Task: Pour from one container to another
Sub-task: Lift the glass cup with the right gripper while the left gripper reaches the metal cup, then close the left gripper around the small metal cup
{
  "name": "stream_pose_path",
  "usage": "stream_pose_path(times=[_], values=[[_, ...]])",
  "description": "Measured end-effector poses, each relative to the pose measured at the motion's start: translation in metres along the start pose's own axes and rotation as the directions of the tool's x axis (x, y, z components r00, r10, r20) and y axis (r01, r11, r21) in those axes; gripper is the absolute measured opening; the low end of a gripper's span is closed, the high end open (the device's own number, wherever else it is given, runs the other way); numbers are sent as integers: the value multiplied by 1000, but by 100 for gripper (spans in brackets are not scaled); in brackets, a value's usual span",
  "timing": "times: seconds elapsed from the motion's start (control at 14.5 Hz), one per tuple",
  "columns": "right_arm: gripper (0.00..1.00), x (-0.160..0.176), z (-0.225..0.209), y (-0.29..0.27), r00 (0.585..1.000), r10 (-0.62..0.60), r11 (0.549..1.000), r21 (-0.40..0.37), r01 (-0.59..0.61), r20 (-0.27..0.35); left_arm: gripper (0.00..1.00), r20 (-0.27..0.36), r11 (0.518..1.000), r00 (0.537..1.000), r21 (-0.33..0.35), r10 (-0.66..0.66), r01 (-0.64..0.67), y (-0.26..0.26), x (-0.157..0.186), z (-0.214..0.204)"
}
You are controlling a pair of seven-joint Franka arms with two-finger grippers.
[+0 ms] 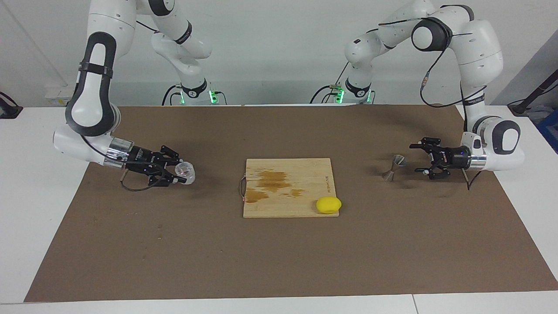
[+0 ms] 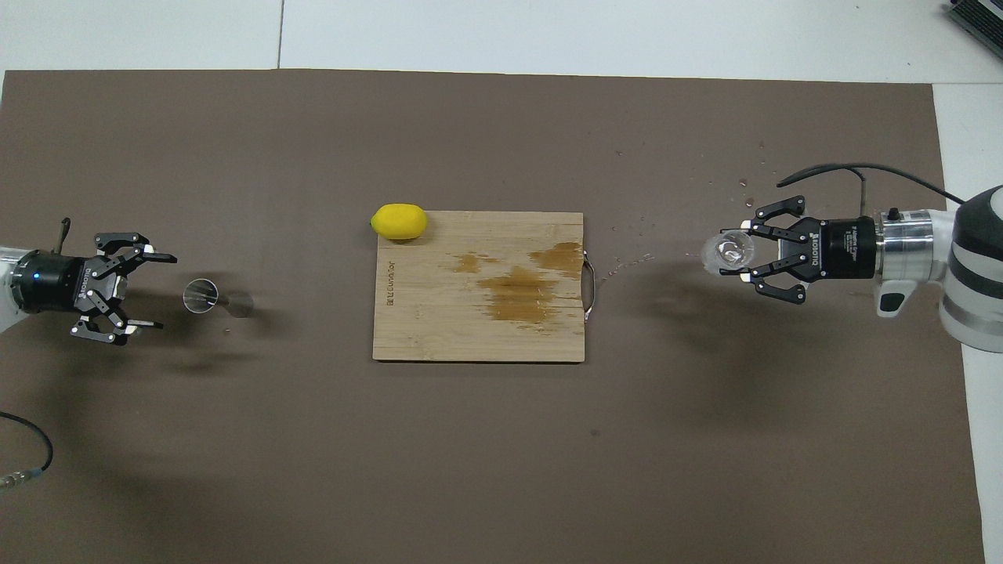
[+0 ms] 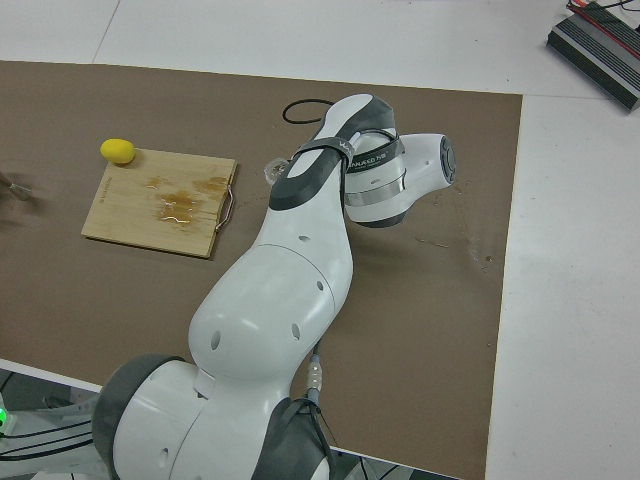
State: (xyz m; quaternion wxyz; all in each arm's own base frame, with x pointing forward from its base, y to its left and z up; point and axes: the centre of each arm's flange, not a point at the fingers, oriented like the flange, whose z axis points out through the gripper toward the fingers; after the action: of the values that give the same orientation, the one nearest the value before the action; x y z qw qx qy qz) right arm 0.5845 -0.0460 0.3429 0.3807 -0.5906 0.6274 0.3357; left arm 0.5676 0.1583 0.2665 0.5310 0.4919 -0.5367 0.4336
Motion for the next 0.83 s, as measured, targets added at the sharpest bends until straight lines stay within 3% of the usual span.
stream_pose_path(times=[0.41, 0.83], values=[[51, -22, 27, 2, 1000, 1, 1000, -25, -1, -8, 100, -37, 997, 997, 6, 75, -75, 11, -29, 27], [51, -45, 34, 1, 1000, 6, 1000, -18, -6, -24, 100, -64, 998, 996, 21, 66, -65, 18, -36, 33]])
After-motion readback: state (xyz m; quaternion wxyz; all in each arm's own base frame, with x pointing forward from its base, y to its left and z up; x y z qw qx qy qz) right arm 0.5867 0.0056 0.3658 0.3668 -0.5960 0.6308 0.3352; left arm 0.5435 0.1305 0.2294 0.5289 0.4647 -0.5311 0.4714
